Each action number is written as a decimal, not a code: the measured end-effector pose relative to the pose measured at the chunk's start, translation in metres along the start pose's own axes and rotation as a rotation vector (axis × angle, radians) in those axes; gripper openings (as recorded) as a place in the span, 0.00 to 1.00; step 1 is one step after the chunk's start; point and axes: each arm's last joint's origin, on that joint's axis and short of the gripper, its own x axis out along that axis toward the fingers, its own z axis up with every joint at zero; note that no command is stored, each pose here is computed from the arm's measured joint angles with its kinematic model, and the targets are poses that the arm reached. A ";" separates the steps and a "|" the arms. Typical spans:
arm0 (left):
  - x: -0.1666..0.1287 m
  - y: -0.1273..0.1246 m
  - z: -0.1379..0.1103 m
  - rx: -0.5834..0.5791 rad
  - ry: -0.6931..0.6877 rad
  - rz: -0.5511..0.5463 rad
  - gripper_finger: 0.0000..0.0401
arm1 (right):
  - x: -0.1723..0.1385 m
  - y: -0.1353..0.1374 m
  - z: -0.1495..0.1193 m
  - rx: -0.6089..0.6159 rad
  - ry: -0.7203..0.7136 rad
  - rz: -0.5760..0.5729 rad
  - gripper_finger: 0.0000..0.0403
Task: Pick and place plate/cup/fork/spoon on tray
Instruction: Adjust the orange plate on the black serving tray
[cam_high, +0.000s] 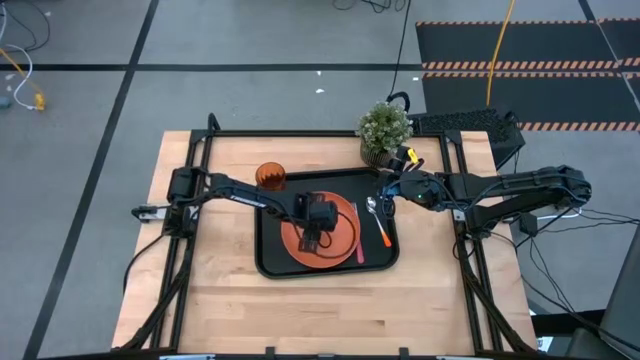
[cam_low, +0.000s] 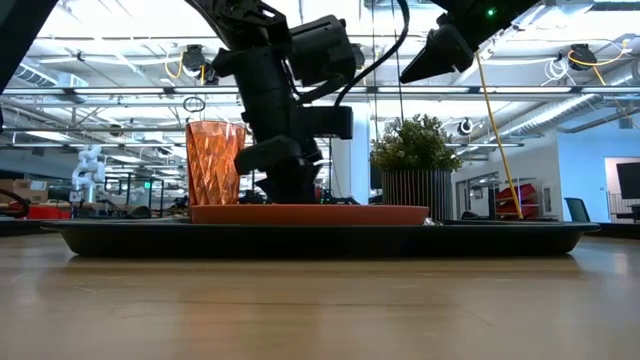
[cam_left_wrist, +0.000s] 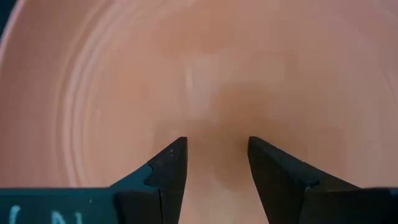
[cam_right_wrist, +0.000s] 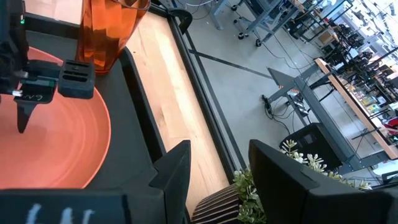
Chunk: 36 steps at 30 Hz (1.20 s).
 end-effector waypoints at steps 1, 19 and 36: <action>0.000 0.001 0.000 0.006 -0.005 0.001 0.43 | 0.000 0.000 0.000 0.000 0.000 0.000 0.39; 0.001 0.026 0.005 0.047 -0.110 0.025 0.43 | 0.000 0.000 0.000 0.000 0.000 0.000 0.39; -0.027 0.015 -0.013 -0.101 0.198 -0.026 0.43 | 0.000 0.000 0.000 -0.002 0.001 0.000 0.39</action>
